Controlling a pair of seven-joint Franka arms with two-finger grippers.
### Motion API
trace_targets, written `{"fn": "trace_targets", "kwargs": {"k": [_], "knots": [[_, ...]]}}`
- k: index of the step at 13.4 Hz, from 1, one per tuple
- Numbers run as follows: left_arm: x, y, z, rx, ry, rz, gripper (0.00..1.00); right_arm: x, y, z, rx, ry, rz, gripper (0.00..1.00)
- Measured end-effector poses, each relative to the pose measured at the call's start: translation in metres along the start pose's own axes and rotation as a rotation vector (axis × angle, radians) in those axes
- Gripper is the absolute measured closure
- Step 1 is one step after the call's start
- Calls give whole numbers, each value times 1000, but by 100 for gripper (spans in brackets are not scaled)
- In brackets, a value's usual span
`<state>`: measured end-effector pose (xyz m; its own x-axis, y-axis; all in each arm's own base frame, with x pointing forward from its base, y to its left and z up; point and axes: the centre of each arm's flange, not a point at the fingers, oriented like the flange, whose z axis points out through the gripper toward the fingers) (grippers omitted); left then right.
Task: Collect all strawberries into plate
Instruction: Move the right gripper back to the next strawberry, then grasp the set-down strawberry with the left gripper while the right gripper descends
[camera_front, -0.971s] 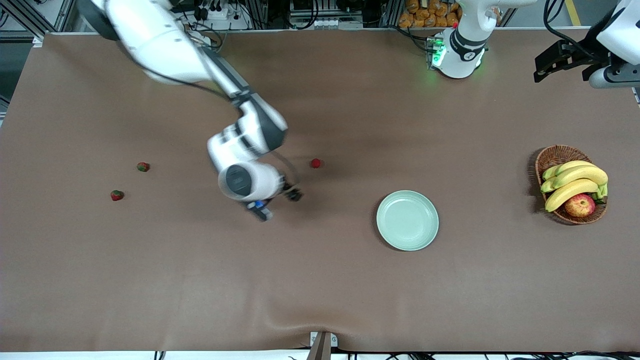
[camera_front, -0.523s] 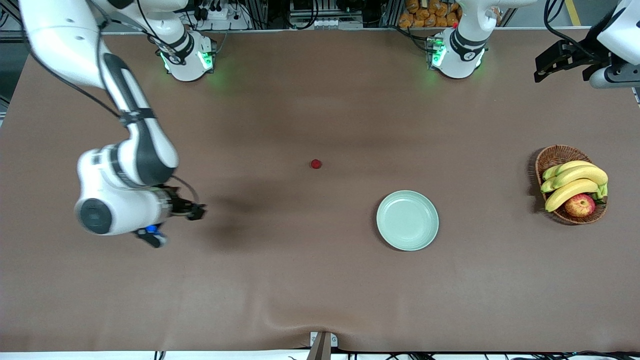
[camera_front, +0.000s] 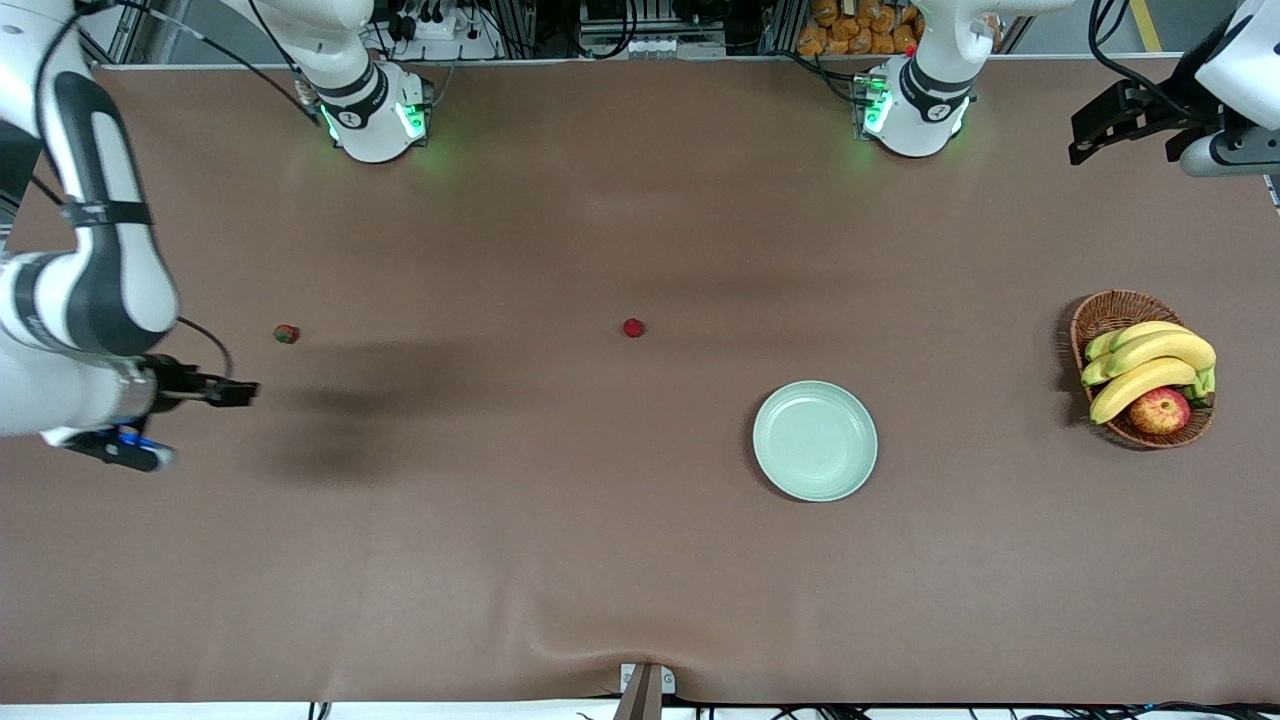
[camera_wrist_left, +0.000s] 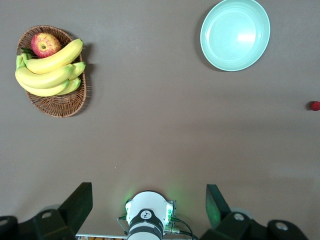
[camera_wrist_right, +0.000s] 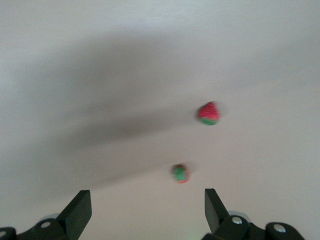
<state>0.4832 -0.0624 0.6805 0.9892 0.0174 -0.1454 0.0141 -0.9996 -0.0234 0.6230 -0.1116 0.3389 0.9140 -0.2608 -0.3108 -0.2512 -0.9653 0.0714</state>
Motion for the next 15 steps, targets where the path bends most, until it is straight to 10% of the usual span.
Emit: {"fn": "trace_targets", "kwargs": {"k": [7, 15], "knots": [[16, 18, 16, 5, -12, 31, 0, 13, 62, 81, 36, 141, -110, 0], [91, 183, 113, -52, 24, 224, 0, 15, 77, 146, 34, 111, -173, 11]]}}
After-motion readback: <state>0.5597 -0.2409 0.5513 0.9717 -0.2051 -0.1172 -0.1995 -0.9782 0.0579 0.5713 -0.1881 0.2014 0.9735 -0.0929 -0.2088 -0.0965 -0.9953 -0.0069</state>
